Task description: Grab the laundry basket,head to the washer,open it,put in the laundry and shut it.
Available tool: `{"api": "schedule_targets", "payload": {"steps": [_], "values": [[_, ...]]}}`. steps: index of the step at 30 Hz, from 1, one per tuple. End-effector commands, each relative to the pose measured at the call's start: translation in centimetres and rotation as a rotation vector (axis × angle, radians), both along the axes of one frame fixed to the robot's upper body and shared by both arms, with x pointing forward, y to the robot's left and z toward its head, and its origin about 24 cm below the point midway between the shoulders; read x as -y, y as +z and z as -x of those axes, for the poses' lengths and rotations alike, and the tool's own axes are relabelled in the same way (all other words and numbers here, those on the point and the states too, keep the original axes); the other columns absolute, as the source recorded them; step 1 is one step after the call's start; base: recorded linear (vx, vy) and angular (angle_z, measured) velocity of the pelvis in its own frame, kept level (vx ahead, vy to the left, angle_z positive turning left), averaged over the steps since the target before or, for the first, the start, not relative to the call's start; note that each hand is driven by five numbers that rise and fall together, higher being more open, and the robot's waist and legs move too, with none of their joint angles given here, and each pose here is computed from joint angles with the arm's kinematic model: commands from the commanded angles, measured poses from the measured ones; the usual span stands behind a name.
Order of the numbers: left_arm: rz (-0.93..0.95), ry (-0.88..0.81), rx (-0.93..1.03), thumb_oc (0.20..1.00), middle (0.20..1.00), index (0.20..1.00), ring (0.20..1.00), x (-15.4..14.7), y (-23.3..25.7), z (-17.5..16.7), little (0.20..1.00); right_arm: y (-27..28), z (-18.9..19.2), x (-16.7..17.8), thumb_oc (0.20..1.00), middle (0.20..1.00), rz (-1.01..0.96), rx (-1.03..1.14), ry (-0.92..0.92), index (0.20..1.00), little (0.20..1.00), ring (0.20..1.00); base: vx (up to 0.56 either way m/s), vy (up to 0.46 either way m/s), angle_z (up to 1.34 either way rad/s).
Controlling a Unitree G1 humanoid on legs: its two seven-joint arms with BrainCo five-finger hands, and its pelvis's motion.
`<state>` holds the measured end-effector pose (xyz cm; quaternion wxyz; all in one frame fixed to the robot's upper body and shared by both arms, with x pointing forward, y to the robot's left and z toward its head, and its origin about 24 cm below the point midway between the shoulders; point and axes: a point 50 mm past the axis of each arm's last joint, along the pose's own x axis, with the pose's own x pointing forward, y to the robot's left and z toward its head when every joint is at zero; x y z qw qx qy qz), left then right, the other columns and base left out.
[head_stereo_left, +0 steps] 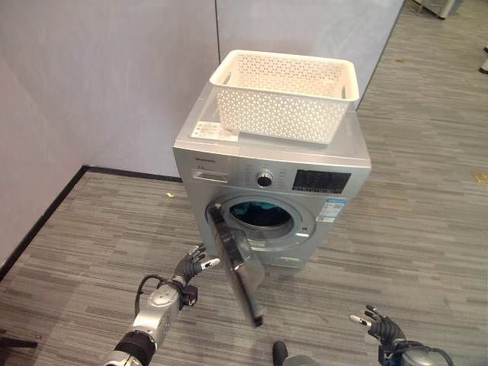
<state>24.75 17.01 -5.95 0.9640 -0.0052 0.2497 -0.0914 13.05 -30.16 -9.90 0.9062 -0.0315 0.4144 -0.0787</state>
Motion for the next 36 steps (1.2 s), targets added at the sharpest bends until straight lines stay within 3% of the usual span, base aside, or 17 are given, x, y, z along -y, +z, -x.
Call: {"api": "schedule_targets", "payload": {"steps": [1, 2, 3, 7, 12, 13, 16, 21, 26, 33, 34, 35, 36], "values": [[-0.019, -0.057, 0.045, 1.0, 1.0, 1.0, 1.0, 2.4, 0.9, -2.9, 1.0, 1.6, -2.5, -0.3, 1.0, 1.0, -0.012, 0.12, 0.043, 1.0, 1.0, 1.0, -0.01, -0.032, -0.21], [0.006, -0.071, 0.047, 1.0, 1.0, 1.0, 1.0, 3.9, 1.2, -3.7, 1.0, 1.8, -3.0, -0.7, 1.0, 1.0, -0.028, 0.146, 0.049, 1.0, 1.0, 1.0, -0.1, -0.084, -0.16], [0.04, -0.117, 0.17, 1.0, 1.0, 1.0, 1.0, 7.7, 5.0, -7.4, 1.0, 2.7, -4.6, -2.2, 1.0, 1.0, -0.037, 0.191, 0.182, 1.0, 1.0, 1.0, -0.14, -0.125, -0.04], [0.118, -0.224, 0.296, 1.0, 1.0, 1.0, 1.0, 9.4, 7.0, -6.4, 1.0, 3.7, -3.4, -5.1, 1.0, 1.0, -0.073, 0.109, 0.615, 1.0, 1.0, 1.0, -0.08, -0.073, 0.07], [0.084, -0.244, 0.271, 1.0, 1.0, 1.0, 1.0, 6.8, 5.5, -3.8, 1.0, 2.5, -4.8, -8.7, 1.0, 1.0, -0.045, 0.038, 0.856, 1.0, 1.0, 1.0, -0.04, -0.088, 0.45], [0.046, -0.24, 0.253, 1.0, 1.0, 1.0, 1.0, 4.9, 4.7, -2.2, 1.0, 2.0, -6.2, -10.7, 1.0, 1.0, 0.007, 0.021, 0.965, 1.0, 1.0, 1.0, -0.08, -0.134, 0.48], [0.026, -0.207, 0.173, 1.0, 1.0, 1.0, 1.0, 2.4, 3.0, 0.3, 1.0, 1.4, -7.5, -12.4, 1.0, 1.0, 0.131, -0.011, 1.083, 1.0, 1.0, 1.0, 0.05, -0.067, 0.46], [0.05, -0.172, 0.125, 1.0, 1.0, 1.0, 1.0, 0.6, 2.4, 2.6, 1.0, 0.0, -9.3, -13.3, 1.0, 1.0, 0.26, -0.064, 1.053, 1.0, 1.0, 1.0, 0.11, 0.088, 0.78], [0.069, -0.236, 0.102, 1.0, 1.0, 1.0, 1.0, 0.4, 2.6, 4.2, 1.0, -1.5, -9.6, -10.7, 1.0, 1.0, 0.392, -0.227, 0.903, 1.0, 1.0, 1.0, 0.24, 0.171, 0.32], [0.072, -0.373, 0.143, 1.0, 1.0, 1.0, 1.0, 0.9, 4.2, 4.2, 1.0, 1.3, -10.7, -2.1, 1.0, 1.0, 0.488, -0.298, 0.503, 1.0, 1.0, 1.0, 0.11, 0.114, 0.6], [0.072, -0.373, 0.143, 1.0, 1.0, 1.0, 1.0, 0.9, 4.2, 4.2, 1.0, 1.3, -10.7, -2.1, 1.0, 1.0, 0.489, -0.299, 0.503, 1.0, 1.0, 1.0, 0.04, 0.01, 0.48], [0.078, -0.373, 0.152, 1.0, 1.0, 1.0, 1.0, 0.6, 4.8, 4.4, 1.0, 3.9, -10.8, 2.6, 1.0, 1.0, 0.487, -0.26, 0.233, 1.0, 1.0, 1.0, 0.04, -0.021, 0.23], [0.078, -0.374, 0.152, 1.0, 1.0, 1.0, 1.0, 0.6, 4.8, 4.4, 1.0, 3.9, -10.8, 2.6, 1.0, 1.0, 0.487, -0.26, 0.232, 1.0, 1.0, 1.0, -0.04, -0.011, 0.22]]}}
